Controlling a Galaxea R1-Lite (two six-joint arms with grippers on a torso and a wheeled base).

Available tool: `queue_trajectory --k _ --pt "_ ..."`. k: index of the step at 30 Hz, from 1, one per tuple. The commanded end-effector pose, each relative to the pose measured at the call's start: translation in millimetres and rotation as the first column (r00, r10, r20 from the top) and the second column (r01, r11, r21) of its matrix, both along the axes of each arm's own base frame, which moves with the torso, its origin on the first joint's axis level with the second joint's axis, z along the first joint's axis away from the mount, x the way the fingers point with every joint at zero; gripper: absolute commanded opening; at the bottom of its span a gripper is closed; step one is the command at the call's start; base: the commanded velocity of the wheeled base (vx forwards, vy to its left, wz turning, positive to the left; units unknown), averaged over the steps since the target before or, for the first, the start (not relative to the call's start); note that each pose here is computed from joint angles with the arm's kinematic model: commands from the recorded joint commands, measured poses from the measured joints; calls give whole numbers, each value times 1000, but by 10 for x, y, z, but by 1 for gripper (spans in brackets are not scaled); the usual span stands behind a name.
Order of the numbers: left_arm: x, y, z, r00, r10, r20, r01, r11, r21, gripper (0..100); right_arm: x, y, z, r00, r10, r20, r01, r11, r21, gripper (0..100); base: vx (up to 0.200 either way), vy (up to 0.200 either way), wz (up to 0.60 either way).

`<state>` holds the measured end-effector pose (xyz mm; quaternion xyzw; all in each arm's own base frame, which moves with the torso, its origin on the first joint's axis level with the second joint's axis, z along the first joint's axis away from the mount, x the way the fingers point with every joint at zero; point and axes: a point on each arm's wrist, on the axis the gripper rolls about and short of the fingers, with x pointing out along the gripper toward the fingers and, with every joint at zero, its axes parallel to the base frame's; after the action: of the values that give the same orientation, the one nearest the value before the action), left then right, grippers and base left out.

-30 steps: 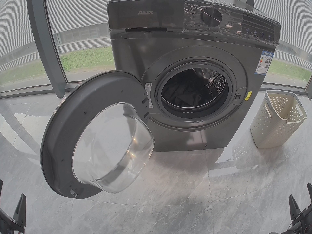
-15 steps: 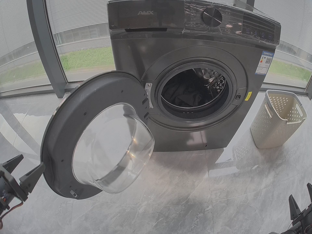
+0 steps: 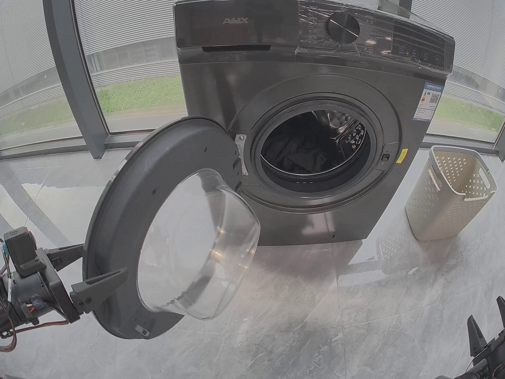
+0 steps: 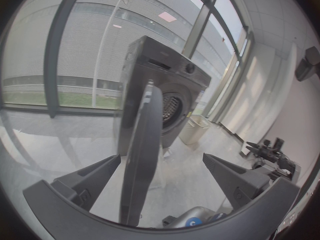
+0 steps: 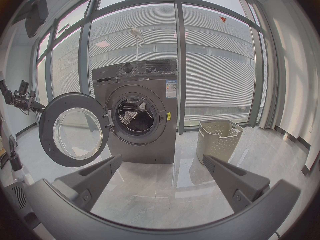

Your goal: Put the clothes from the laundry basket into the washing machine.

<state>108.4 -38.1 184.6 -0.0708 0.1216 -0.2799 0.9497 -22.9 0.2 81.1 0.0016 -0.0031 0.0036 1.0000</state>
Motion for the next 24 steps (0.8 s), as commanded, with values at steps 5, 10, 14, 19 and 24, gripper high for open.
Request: queue_trajectory --k 5,10,14,19,24 --pt "-211 -127 45 983 -180 44 182 983 -33 100 1 0 -52 1000 0 -2 0 1000 0 100 0 0 0" --pt "-360 -45 143 979 -162 127 171 983 -64 100 1 0 -52 1000 2 -2 -2 1000 0 100 0 0 0" --pt "-462 17 162 977 -131 168 145 986 -77 100 1 0 -52 1000 0 -2 0 1000 0 100 0 0 0" --pt "-457 97 73 991 20 129 -15 999 -42 100 1 0 -52 1000 2 -2 -2 1000 0 100 0 0 0" --pt "-309 6 -4 998 -56 31 56 998 -10 100 1 0 -52 1000 0 -2 0 1000 0 100 0 0 0"
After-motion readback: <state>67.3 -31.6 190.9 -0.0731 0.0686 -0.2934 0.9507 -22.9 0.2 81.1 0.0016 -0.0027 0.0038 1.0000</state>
